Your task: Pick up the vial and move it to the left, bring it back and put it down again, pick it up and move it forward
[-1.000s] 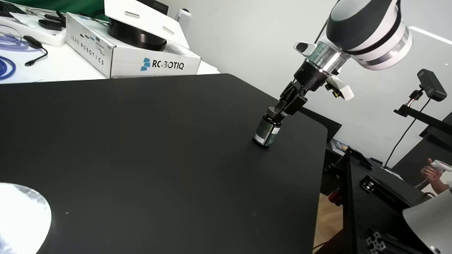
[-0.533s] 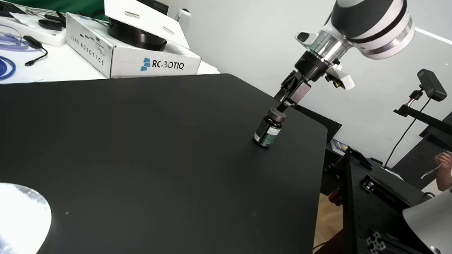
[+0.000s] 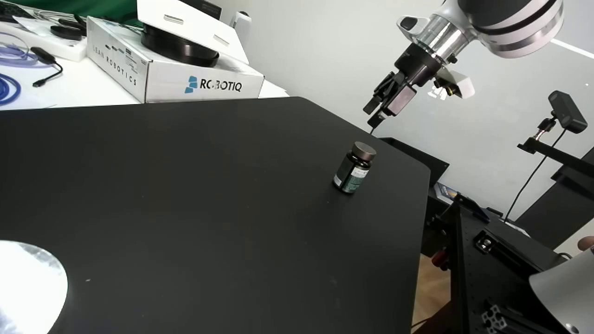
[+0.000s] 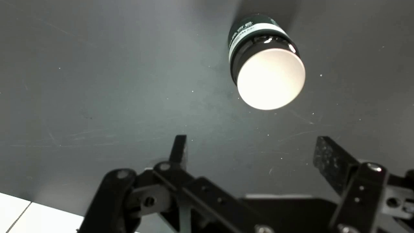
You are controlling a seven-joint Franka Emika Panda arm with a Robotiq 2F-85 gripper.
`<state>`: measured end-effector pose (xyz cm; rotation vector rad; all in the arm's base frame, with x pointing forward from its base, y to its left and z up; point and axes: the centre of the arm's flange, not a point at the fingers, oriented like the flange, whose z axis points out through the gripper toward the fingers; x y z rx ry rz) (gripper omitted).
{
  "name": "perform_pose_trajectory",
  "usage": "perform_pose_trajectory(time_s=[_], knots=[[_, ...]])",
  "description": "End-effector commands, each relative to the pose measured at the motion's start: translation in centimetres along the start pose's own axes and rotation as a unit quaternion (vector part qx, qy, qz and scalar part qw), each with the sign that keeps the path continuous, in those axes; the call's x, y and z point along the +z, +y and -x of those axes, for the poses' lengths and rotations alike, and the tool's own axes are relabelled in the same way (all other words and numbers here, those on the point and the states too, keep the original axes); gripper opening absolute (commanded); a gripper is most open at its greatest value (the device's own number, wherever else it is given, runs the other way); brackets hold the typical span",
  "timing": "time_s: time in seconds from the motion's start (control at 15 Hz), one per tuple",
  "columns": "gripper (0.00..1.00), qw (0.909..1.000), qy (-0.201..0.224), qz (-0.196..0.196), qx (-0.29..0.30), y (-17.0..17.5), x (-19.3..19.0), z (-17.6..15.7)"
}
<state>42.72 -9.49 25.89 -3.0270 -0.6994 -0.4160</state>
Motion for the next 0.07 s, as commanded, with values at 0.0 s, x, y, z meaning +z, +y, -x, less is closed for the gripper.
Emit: perform_pose_trajectory(time_s=[0.0], knots=[[1.0,1.0,-0.002,-0.001,0.0,-0.02,0.15,0.07]])
